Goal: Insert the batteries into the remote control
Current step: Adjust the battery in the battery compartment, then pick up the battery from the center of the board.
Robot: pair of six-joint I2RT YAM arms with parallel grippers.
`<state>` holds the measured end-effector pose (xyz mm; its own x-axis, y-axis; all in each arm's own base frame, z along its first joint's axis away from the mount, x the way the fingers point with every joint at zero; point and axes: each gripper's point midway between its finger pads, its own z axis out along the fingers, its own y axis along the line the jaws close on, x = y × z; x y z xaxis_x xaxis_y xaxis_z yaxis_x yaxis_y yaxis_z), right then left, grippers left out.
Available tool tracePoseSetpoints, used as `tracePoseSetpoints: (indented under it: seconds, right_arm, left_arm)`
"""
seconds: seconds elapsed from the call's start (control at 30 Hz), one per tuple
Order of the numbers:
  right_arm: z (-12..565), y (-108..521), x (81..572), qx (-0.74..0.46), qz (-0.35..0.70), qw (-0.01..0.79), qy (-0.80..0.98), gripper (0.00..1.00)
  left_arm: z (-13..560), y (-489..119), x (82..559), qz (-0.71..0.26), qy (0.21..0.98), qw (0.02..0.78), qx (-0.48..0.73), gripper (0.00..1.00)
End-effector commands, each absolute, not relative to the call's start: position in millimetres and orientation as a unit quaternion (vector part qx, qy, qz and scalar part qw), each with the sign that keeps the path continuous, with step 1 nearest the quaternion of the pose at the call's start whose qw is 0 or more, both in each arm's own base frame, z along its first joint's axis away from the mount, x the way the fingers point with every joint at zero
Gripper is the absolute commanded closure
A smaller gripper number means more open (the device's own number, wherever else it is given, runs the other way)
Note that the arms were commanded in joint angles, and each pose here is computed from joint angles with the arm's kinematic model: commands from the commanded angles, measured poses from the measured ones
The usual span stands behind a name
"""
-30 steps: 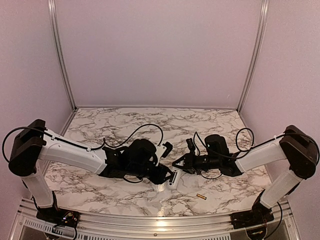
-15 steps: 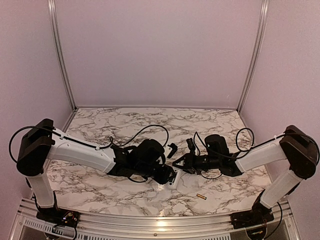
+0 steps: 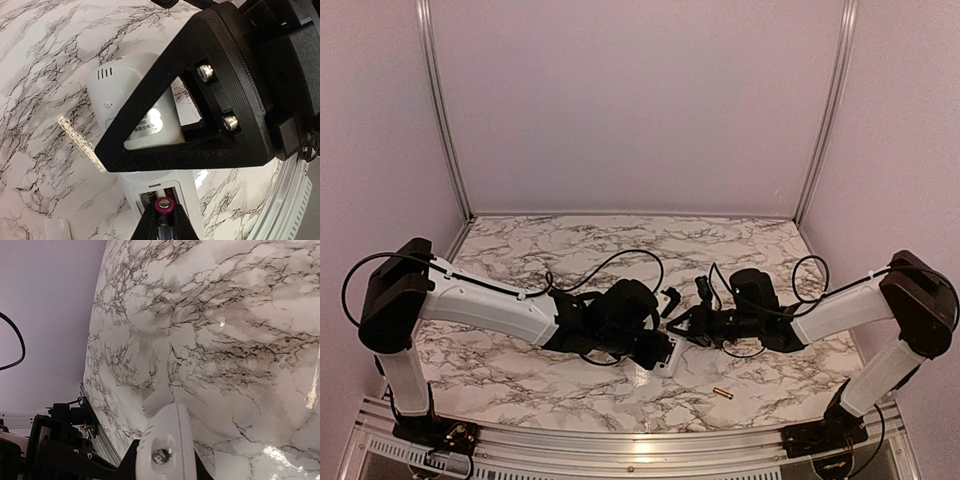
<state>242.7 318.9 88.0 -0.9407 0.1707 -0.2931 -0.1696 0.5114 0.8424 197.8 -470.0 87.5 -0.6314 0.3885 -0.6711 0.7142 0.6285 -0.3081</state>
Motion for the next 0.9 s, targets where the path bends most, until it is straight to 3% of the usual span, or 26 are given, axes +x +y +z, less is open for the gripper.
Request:
tracePoseSetpoints:
  seconds: [0.0,0.2,0.37,0.67,0.87]
  right_arm:
    - [101,321,248,-0.001,0.509,0.181,0.842,1.00]
    - [96,307,257,0.007,0.494,0.193,0.848,1.00]
    - [86,292,262,0.005,0.469,0.202,0.860,1.00]
    - [87,288,263,-0.007,0.467,0.210,0.859,1.00]
    - [96,292,263,-0.020,0.479,0.216,0.850,1.00]
  left_arm:
    - [85,-464,197,-0.277,0.861,0.276,0.326,0.96]
    - [108,-458,195,-0.301,0.855,0.270,0.324,1.00]
    - [114,-423,200,-0.255,0.872,0.259,0.329,1.00]
    - [42,-322,193,-0.098,0.929,0.130,0.333,1.00]
    - [14,-296,208,-0.055,0.943,0.113,0.308,1.00]
